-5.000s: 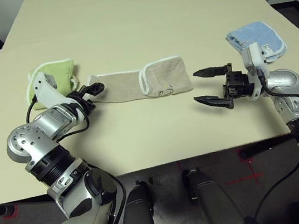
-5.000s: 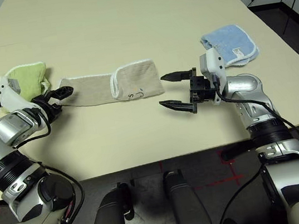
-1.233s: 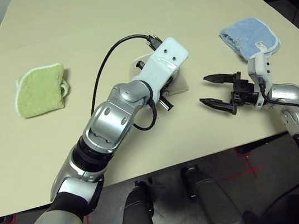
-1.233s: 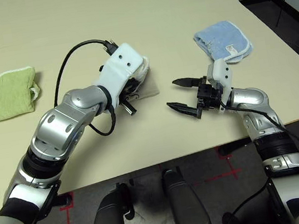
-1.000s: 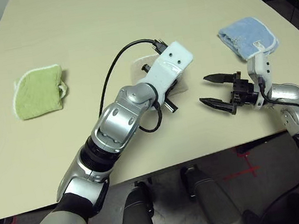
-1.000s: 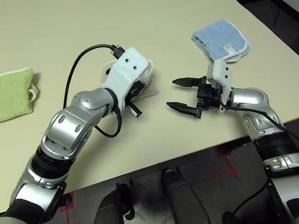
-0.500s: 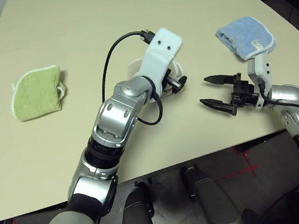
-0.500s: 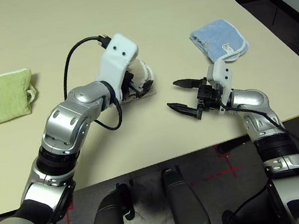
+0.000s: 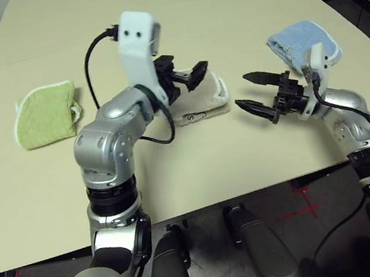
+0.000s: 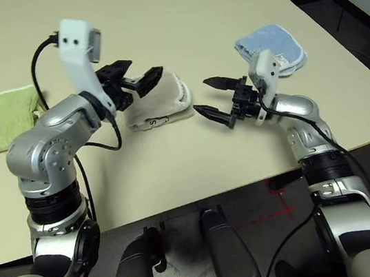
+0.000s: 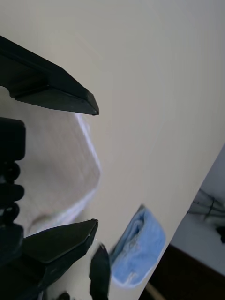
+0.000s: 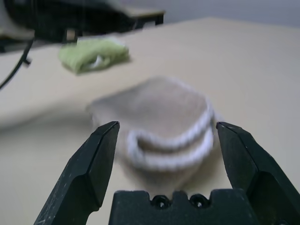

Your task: Fold the towel and set it aside.

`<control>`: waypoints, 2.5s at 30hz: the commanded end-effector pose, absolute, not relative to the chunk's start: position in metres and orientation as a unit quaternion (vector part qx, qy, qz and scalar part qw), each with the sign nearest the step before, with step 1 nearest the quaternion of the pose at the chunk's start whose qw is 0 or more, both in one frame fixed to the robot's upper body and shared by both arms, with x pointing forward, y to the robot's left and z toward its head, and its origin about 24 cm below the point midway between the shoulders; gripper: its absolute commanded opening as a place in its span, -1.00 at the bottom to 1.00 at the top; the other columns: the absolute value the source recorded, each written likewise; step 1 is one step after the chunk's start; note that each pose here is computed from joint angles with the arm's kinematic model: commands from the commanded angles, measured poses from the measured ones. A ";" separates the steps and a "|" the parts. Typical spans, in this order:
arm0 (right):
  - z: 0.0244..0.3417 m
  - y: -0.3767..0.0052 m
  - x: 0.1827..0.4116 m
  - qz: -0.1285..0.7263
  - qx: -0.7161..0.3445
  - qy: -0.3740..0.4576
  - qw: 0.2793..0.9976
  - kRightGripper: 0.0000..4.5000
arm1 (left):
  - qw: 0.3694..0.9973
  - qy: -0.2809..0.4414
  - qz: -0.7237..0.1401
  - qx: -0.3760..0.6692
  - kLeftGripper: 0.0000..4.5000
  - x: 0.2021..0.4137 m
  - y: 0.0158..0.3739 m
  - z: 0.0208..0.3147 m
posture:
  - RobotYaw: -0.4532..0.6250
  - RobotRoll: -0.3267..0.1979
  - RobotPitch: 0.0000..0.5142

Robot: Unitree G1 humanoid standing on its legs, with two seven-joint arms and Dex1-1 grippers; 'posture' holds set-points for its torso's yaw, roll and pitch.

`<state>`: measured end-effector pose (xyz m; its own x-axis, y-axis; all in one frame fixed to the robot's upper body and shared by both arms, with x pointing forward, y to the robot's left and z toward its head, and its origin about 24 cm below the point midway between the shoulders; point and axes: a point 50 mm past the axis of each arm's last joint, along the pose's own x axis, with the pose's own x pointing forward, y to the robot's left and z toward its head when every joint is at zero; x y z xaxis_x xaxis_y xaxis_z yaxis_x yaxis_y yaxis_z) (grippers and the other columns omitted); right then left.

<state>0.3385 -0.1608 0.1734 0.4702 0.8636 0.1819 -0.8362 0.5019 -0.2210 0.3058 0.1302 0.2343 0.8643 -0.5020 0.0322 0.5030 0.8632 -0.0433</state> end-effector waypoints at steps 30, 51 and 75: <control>0.191 -0.112 0.359 0.486 -0.017 -0.179 0.855 -0.98 | 0.967 -0.073 -0.239 0.042 0.39 0.289 0.169 0.230 | -0.30 0.25 -0.25; 0.187 -0.111 0.355 0.498 -0.018 -0.169 0.850 -1.00 | 0.963 -0.064 -0.262 0.023 0.99 0.293 0.157 0.225 | -0.32 0.25 -0.21; 0.187 -0.111 0.352 0.506 -0.014 -0.167 0.846 0.22 | 0.960 -0.061 -0.273 0.025 0.05 0.292 0.154 0.222 | -0.33 0.25 -0.24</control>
<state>0.3546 -0.1080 0.1886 0.4324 0.8610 0.2677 -0.8521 0.4873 -0.1909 0.2931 0.1553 0.2274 0.8509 -0.5118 0.1185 0.5050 0.8590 0.0837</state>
